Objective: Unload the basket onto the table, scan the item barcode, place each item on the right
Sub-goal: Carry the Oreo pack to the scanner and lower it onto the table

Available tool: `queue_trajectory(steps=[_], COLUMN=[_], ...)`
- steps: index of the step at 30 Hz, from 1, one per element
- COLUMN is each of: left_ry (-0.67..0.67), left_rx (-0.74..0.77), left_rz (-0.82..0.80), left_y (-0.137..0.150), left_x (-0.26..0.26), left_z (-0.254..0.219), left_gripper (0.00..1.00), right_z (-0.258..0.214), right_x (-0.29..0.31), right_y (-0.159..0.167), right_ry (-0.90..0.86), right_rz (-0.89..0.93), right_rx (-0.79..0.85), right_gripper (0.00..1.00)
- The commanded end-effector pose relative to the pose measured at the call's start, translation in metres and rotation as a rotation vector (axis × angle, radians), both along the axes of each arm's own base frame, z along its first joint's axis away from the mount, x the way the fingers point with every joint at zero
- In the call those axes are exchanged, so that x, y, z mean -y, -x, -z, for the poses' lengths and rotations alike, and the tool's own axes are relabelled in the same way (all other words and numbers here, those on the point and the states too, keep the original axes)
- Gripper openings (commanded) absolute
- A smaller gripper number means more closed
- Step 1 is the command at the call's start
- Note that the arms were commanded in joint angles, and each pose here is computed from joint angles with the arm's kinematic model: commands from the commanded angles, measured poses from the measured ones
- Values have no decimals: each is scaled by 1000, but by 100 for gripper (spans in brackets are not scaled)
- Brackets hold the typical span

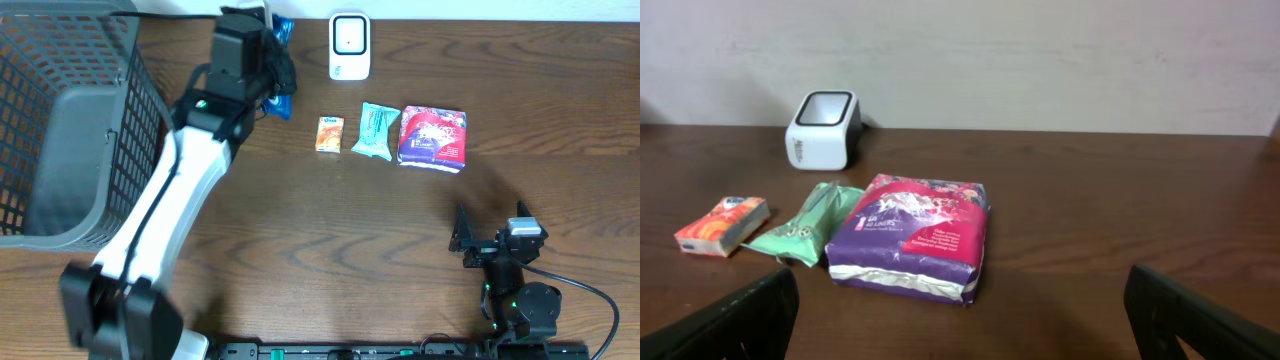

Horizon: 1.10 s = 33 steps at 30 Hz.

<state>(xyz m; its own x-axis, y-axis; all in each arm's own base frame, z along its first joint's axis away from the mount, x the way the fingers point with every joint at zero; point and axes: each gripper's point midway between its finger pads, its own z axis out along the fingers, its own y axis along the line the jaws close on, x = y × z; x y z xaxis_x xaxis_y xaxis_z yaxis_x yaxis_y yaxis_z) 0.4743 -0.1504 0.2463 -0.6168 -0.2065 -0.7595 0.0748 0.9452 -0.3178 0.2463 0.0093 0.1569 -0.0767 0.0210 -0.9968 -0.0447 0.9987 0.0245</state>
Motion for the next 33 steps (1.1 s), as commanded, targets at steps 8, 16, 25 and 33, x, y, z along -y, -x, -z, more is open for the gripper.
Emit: queue_trajectory(steps=[8,16,25,33], left_ry=[89,90,-6,-86], left_rx=[-315,-397,-342,-413], left_rz=[-264,-275,-338,-193], left_y=[-3,11,4,3], left_x=[-10,5,-8,7], left_z=[106,129,132,179], left_gripper=[7,7,7,7], right_z=[0,0,0,1], right_x=[2,2,2,2], right_y=[0,0,0,0], right_ry=[-10,-10,-10,-10], right_rz=[6,6,6,6], right_rx=[0,0,0,-1], right_gripper=[99,99,99,99])
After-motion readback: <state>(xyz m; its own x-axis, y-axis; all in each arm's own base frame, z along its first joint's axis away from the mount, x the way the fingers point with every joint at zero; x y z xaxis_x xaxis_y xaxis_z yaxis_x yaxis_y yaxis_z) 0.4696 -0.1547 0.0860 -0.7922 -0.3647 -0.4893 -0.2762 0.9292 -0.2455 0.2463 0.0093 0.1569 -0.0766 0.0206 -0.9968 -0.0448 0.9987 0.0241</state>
